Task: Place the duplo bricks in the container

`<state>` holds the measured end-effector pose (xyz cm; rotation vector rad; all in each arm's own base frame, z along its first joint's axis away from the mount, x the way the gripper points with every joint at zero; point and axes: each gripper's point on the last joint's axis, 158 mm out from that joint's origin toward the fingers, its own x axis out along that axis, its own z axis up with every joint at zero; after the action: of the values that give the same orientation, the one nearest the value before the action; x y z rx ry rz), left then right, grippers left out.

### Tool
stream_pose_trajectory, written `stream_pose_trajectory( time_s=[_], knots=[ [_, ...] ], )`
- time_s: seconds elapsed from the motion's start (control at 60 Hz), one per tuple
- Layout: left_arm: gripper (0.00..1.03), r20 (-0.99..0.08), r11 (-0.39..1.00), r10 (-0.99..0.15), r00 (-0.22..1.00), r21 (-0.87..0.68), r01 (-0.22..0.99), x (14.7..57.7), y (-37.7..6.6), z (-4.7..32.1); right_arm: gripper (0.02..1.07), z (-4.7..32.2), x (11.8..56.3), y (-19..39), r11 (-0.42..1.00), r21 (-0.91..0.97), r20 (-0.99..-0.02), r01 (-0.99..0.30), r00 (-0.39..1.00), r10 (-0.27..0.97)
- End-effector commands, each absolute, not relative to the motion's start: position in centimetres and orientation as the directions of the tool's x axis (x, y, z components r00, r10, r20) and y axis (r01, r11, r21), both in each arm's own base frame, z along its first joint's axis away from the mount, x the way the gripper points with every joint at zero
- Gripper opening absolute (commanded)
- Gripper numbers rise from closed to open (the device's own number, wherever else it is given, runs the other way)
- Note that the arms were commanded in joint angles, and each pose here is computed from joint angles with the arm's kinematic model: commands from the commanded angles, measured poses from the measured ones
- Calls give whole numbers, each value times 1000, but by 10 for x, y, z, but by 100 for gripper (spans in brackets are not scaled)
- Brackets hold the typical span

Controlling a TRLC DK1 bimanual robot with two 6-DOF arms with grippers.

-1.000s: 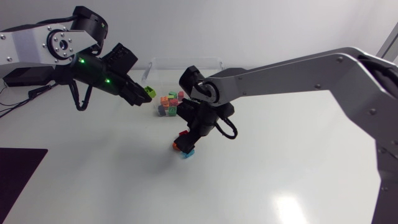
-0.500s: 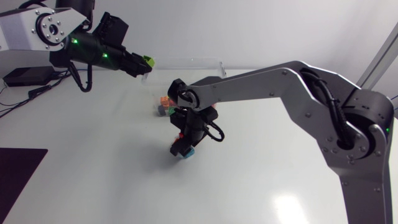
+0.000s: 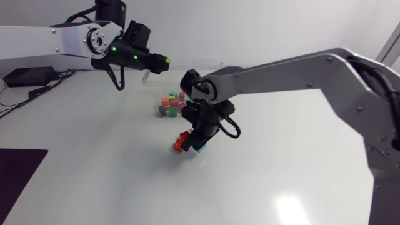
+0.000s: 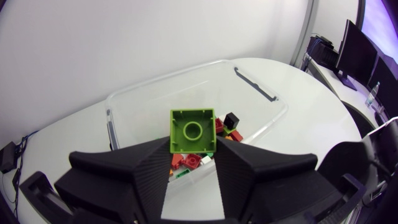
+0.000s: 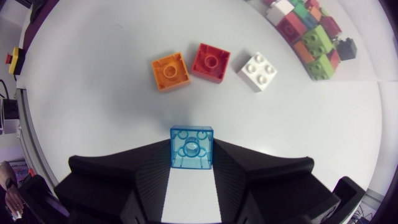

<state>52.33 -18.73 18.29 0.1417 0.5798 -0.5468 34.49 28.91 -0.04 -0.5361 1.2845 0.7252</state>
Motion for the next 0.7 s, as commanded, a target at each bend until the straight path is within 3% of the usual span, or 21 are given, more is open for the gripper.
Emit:
stream_pose_trajectory(
  time_s=[0.0, 0.1, 0.15, 0.25, 0.3, 0.517, 0.683],
  knots=[
    [40, -526, 863, -444, 725, -35, 503, 541, -195, 189, 33, 20, 345, 277, 691, 28, -968, -723, 152, 198],
    [44, -516, 878, -421, 746, -24, 478, 553, -196, 188, 33, 40, 350, 266, 706, 20, -958, -708, 188, 217],
    [51, -512, 883, -411, 754, -19, 469, 557, -197, 189, 33, 51, 354, 261, 711, 14, -951, -703, 211, 227],
    [88, -512, 890, -392, 765, 1, 456, 562, -202, 186, 33, 73, 364, 251, 725, 2, -935, -688, 255, 245],
    [97, -512, 891, -388, 766, 5, 455, 562, -204, 185, 33, 82, 369, 248, 729, -5, -928, -685, 275, 252],
    [98, -547, 902, -344, 764, 34, 431, 537, -192, 197, 33, 131, 404, 239, 752, -34, -876, -658, 382, 294],
    [98, -662, 898, -281, 695, 75, 434, 497, -178, 183, 33, 155, 430, 244, 761, -33, -839, -648, 432, 331]
  ],
)
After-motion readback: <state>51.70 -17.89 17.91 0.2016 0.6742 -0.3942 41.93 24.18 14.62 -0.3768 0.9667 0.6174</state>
